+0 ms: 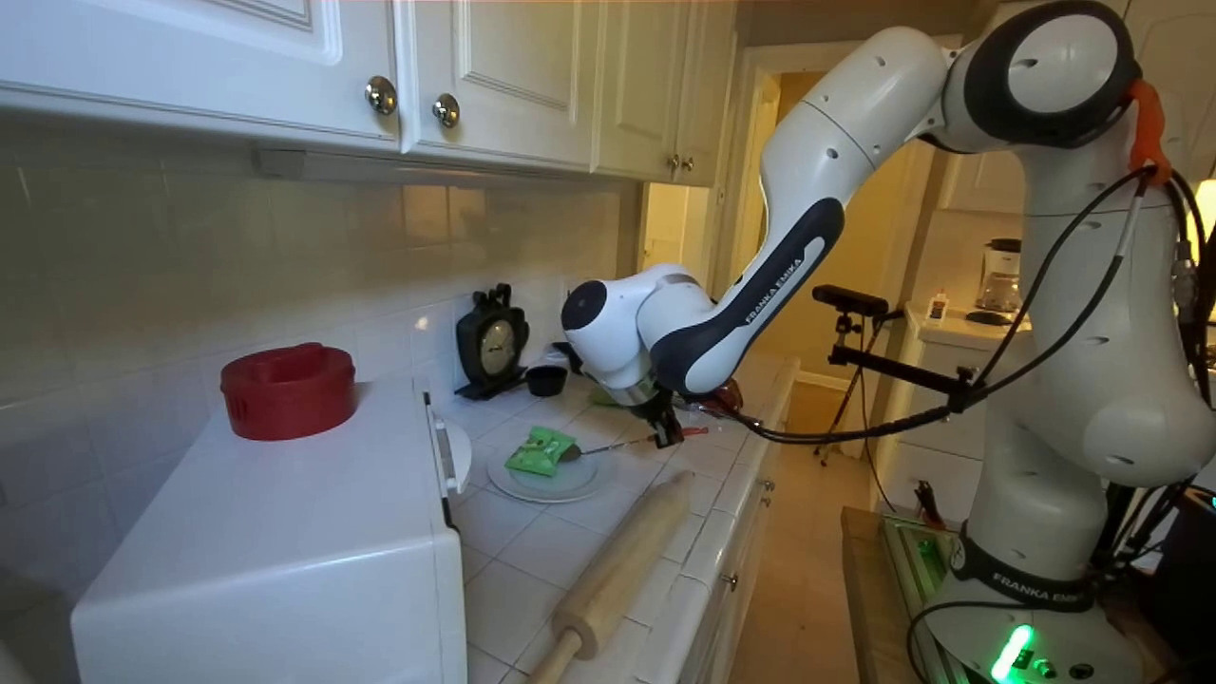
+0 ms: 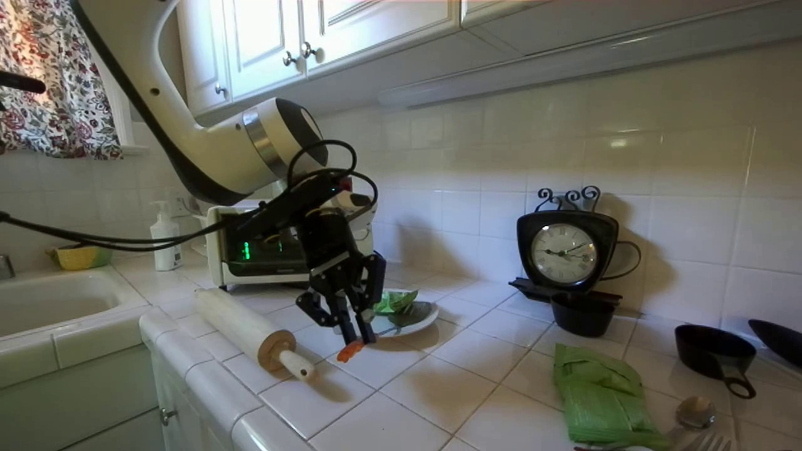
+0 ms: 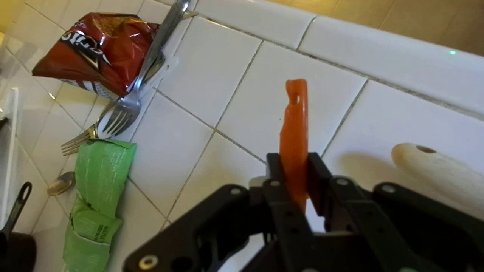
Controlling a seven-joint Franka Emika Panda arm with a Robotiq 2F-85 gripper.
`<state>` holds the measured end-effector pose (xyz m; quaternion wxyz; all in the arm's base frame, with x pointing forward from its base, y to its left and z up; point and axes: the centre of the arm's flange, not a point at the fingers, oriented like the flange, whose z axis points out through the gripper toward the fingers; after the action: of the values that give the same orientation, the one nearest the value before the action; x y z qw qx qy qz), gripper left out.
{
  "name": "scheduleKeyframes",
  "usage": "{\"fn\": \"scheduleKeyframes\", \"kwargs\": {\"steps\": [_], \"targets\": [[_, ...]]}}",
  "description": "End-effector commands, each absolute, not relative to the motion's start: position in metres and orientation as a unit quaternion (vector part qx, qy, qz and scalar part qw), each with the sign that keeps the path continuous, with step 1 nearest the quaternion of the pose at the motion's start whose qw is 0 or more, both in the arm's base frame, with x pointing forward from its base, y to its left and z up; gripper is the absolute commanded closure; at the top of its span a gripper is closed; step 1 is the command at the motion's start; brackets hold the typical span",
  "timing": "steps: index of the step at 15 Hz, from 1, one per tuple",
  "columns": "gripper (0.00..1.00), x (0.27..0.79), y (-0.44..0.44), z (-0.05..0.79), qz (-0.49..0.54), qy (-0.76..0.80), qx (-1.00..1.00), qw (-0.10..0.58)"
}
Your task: Use the spatula to lift the green sachet then put it back on the plate
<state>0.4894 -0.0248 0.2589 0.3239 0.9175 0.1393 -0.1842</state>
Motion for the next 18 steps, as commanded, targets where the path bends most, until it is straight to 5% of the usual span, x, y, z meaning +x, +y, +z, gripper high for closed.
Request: {"fn": "scheduleKeyframes", "kwargs": {"steps": [1,18], "targets": [[0.95,0.492,-0.016,0.253,-0.159,0.132,0.908,0.365],[0.95,0.501,-0.051,0.276,-0.074,0.078,0.875,0.472]]}}
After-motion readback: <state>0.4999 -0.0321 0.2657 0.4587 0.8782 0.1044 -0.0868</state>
